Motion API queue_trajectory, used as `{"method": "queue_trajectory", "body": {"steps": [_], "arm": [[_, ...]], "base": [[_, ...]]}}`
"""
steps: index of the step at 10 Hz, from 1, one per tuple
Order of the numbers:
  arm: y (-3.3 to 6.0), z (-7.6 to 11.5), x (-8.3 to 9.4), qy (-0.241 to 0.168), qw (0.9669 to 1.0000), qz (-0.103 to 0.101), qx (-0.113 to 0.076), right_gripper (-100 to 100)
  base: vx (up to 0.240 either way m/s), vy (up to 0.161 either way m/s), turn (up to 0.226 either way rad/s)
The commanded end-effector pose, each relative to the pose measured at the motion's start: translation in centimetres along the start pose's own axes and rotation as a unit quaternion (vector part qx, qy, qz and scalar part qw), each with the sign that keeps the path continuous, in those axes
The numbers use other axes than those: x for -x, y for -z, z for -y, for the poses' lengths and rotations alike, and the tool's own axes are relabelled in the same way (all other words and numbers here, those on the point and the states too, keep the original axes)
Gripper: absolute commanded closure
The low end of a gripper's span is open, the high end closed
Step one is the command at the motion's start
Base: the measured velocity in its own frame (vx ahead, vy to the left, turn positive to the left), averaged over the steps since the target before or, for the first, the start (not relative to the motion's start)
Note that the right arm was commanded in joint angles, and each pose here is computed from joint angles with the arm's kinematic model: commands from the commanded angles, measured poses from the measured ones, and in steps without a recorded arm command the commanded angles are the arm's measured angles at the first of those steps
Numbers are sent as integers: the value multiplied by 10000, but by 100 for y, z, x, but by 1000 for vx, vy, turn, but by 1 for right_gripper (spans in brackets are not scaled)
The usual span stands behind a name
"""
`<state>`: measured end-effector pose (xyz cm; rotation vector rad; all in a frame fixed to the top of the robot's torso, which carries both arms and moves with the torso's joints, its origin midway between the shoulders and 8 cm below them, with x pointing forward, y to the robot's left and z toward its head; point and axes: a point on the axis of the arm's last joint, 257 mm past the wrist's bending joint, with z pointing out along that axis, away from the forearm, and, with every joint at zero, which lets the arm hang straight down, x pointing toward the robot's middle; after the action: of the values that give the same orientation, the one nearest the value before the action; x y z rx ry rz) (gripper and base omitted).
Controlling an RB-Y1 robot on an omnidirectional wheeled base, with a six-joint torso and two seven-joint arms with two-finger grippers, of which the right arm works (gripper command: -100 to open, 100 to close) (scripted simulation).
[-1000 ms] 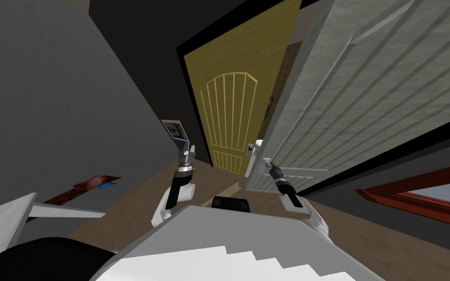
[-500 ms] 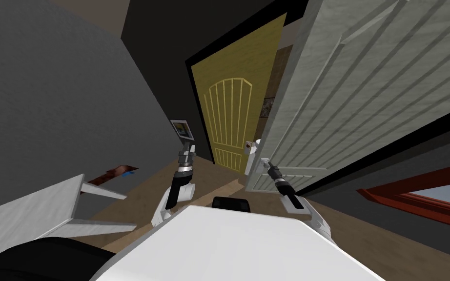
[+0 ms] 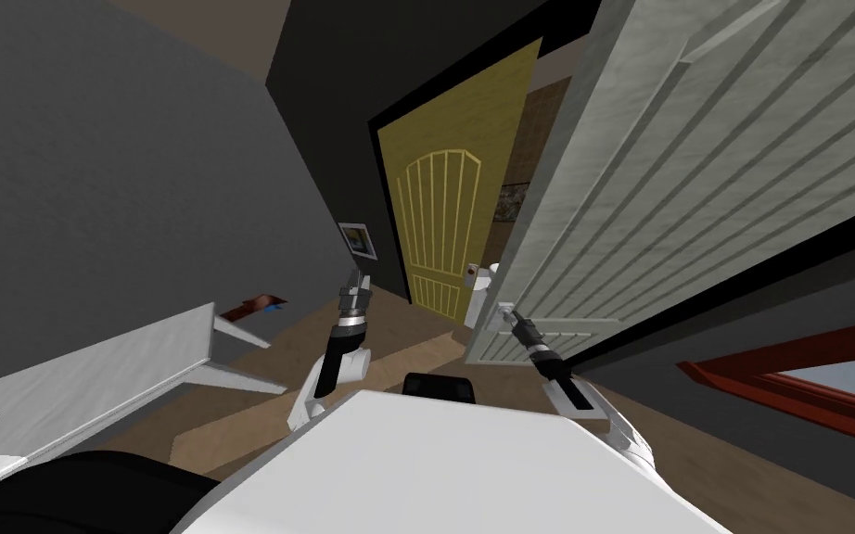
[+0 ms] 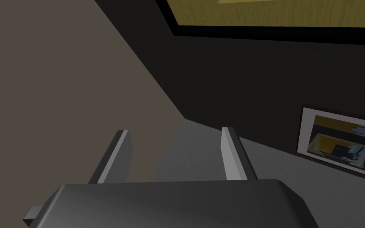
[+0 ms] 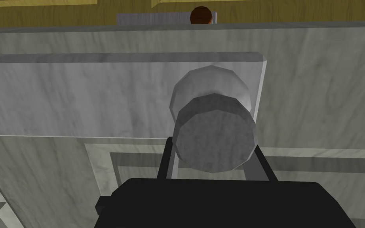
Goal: Pull the door open
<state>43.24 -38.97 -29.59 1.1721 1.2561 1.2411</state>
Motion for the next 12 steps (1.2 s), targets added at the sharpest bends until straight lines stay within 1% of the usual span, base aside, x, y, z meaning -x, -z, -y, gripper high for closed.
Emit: {"method": "queue_trajectory", "body": {"steps": [1,3,4,5,6,10,12], "arm": [[98,6,-80,-41,9999,-167,5,100],[183,2,-114,-60,9995,-319,3,100],[147,-1,-31,-10,9998,-214,-5,100],[241,17,-40,-19,9994,-336,-13,100],[261,16,-44,-20,9993,-367,-10,100],[446,6,-82,-42,9978,-664,6,100],[522,3,-101,-56,9969,-787,6,100]], "base": [[-208,-84,122],[-211,-84,109],[-103,-42,5],[-151,-65,117],[-231,-89,154],[-199,-101,124],[-193,-97,112]]}}
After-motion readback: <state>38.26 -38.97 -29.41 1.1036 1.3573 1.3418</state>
